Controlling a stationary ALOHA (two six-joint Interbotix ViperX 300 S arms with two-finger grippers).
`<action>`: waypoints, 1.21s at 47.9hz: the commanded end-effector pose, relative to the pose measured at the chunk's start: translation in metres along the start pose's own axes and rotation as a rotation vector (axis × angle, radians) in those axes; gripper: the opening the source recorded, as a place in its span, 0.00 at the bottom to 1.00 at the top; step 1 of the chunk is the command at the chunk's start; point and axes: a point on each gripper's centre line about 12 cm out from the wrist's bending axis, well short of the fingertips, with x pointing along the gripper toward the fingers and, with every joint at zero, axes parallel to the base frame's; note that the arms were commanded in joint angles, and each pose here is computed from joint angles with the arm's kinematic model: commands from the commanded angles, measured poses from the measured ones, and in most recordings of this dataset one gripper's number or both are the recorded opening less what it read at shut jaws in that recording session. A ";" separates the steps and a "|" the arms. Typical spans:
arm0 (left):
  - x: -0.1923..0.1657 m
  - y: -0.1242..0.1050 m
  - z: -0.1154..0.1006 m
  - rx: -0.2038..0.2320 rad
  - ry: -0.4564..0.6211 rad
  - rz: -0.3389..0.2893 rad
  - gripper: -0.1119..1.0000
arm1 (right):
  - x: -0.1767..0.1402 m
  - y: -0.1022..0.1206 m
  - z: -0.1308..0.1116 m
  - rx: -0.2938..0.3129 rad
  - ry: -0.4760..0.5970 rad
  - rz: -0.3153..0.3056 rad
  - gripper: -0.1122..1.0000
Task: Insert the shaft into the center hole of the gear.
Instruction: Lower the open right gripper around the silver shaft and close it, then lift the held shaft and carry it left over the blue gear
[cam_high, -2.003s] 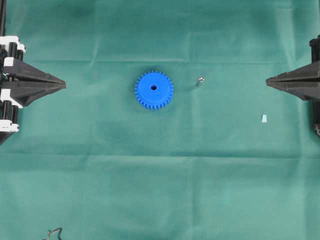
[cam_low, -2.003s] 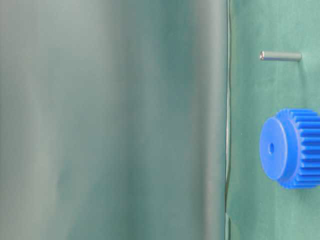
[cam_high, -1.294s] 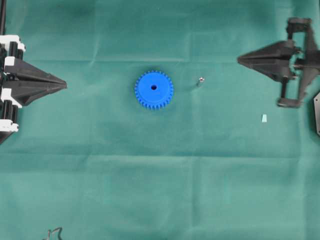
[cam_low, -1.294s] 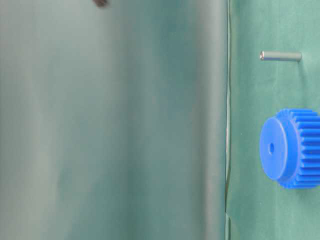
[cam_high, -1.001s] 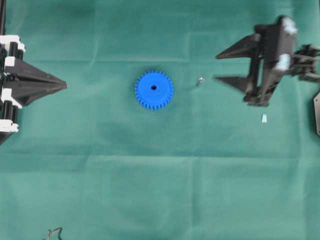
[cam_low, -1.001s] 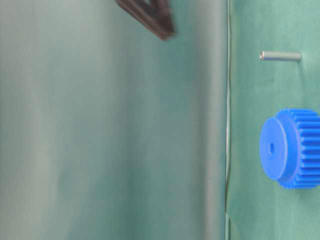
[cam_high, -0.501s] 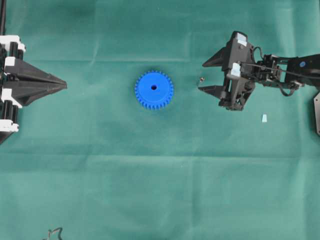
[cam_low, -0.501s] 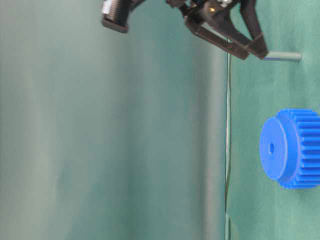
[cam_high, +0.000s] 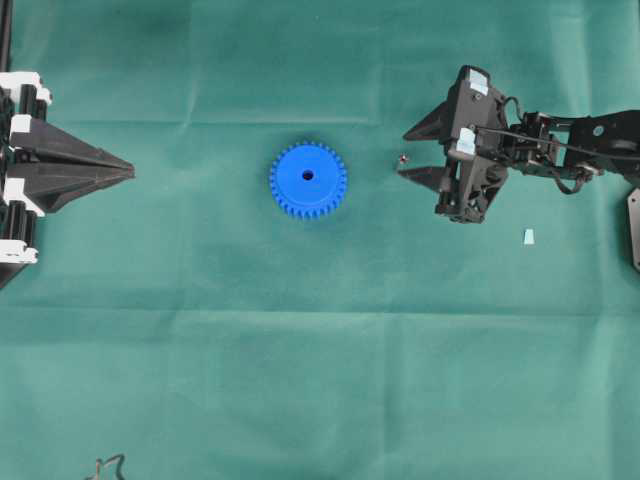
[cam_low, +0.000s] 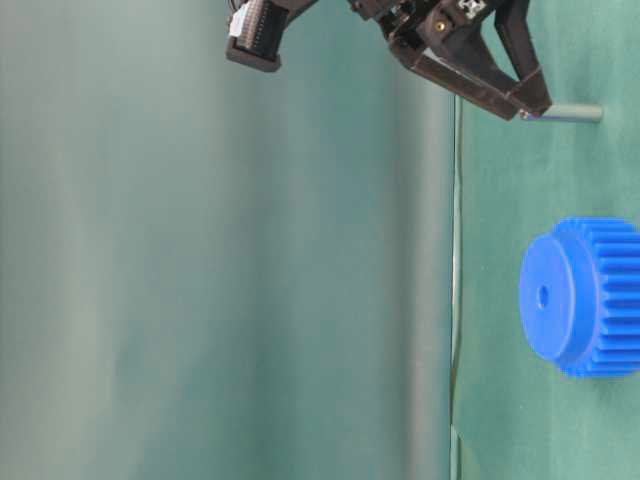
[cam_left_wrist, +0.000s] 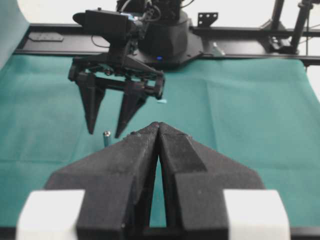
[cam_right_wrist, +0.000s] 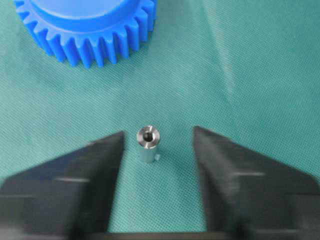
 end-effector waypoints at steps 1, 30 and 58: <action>0.002 0.000 0.009 0.003 -0.021 0.000 0.10 | 0.001 0.001 0.011 0.004 -0.035 0.002 0.47; 0.002 0.000 0.009 0.003 -0.009 0.000 0.10 | -0.009 0.003 0.024 0.002 -0.057 0.010 0.26; 0.002 0.000 0.008 0.003 -0.008 0.000 0.10 | -0.059 0.016 0.089 -0.024 -0.046 0.036 0.25</action>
